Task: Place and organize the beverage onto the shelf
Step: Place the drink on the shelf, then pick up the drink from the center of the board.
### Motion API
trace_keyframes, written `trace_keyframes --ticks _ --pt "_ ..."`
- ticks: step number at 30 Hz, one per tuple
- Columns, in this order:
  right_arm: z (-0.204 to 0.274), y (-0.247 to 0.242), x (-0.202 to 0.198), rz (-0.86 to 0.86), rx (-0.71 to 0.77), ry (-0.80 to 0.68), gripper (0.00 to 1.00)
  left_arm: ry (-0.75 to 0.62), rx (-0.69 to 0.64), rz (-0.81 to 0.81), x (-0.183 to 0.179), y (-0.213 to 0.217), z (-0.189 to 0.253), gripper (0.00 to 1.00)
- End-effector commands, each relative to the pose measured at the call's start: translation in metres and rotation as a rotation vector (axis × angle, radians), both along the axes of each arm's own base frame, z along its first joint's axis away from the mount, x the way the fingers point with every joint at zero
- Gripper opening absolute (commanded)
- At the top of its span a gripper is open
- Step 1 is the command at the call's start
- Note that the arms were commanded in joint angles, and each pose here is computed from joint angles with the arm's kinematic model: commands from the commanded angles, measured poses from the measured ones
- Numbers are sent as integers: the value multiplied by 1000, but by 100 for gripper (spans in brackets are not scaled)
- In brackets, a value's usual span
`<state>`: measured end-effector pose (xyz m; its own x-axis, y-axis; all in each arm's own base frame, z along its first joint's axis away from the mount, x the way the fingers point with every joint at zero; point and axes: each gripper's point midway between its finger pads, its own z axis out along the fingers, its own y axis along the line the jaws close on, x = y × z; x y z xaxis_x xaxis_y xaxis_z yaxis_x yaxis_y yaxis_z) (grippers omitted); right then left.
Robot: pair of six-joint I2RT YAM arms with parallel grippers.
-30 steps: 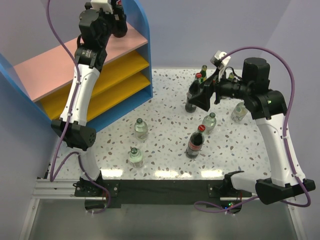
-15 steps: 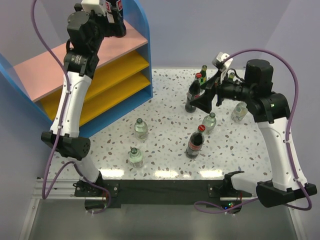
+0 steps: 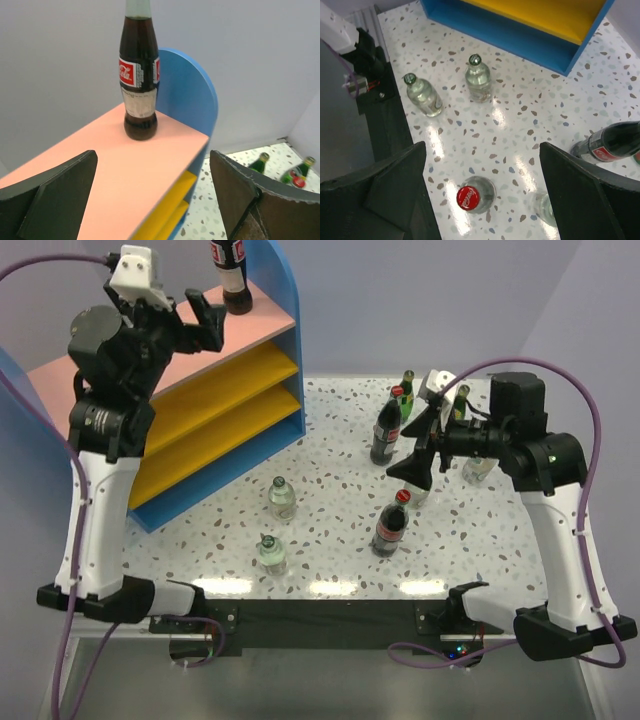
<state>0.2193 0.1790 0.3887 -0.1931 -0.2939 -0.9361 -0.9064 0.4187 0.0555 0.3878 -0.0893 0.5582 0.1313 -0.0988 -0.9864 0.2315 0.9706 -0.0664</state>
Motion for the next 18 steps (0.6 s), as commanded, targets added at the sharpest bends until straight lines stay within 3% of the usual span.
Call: trace_keyframes --ticks 1,10,18 --pt "-5 -2 -29 127 -43 -40 99 -2 -42 -96 -61 -4 6 100" --pt "-42 -6 -51 245 -151 -6 99 78 -130 -264 -141 -19 -48 100" --pt "-70 -8 -49 232 -275 -19 99 184 -193 -349 -172 -29 -110 100"
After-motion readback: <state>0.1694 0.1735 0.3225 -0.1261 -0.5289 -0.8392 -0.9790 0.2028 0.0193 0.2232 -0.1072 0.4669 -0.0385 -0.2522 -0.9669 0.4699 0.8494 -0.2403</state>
